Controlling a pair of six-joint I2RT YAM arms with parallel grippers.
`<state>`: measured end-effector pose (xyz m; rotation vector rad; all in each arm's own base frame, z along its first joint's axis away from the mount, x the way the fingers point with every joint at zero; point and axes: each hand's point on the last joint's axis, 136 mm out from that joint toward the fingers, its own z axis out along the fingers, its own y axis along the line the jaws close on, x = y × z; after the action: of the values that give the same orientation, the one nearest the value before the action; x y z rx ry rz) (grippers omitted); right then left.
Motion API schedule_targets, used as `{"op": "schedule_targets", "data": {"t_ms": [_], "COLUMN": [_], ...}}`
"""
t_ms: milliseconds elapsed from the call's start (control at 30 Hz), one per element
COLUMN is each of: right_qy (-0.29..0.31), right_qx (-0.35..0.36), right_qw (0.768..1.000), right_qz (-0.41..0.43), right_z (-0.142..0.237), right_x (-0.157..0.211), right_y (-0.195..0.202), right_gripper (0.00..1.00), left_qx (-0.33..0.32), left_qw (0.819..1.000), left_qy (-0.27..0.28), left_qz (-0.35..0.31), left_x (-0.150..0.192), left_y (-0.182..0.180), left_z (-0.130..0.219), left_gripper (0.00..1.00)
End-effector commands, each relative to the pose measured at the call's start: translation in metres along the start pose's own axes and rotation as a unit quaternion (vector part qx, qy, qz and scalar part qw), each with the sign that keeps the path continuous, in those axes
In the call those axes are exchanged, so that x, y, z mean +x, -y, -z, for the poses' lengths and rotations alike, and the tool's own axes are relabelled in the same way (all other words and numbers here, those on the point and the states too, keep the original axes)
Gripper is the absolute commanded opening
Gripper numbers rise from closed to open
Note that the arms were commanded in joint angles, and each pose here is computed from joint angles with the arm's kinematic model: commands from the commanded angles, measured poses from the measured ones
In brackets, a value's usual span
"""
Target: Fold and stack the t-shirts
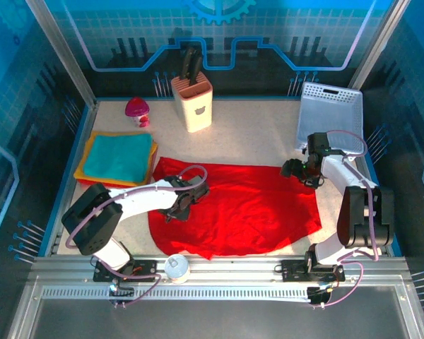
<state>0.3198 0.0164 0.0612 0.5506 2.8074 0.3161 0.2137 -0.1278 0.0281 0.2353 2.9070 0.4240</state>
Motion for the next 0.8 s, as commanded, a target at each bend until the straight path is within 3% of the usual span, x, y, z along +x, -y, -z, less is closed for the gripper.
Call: {"op": "schedule_targets", "data": {"t_ms": [0, 267, 433, 533, 767], "right_qy": [-0.009, -0.007, -0.008, -0.008, -0.011], "right_qx": [-0.01, -0.005, -0.001, 0.003, -0.001], "right_qw": [1.0, 1.0, 1.0, 1.0, 1.0], "right_qz": [0.008, 0.014, 0.014, 0.014, 0.01], "right_z": [-0.001, 0.003, 0.003, 0.003, 0.0], "right_x": [0.006, 0.008, 0.008, 0.008, 0.009], "right_y": [-0.005, -0.003, -0.002, 0.0, -0.001], "right_gripper": [0.81, 0.81, 0.81, 0.81, 0.81], "left_qx": [-0.001, -0.014, -0.003, 0.014, 0.009], "left_qw": [1.0, 1.0, 1.0, 1.0, 0.999], "left_qy": [-0.016, -0.018, -0.008, 0.0, 0.01], "left_qz": [0.001, 0.006, 0.009, -0.008, -0.041], "left_x": [0.006, 0.0, -0.015, -0.028, -0.063], "left_y": [0.004, 0.002, -0.008, -0.009, -0.021], "left_z": [-0.006, -0.008, 0.007, 0.02, 0.034], "left_gripper": [0.47, 0.39, 0.11, 0.01, 0.0]}}
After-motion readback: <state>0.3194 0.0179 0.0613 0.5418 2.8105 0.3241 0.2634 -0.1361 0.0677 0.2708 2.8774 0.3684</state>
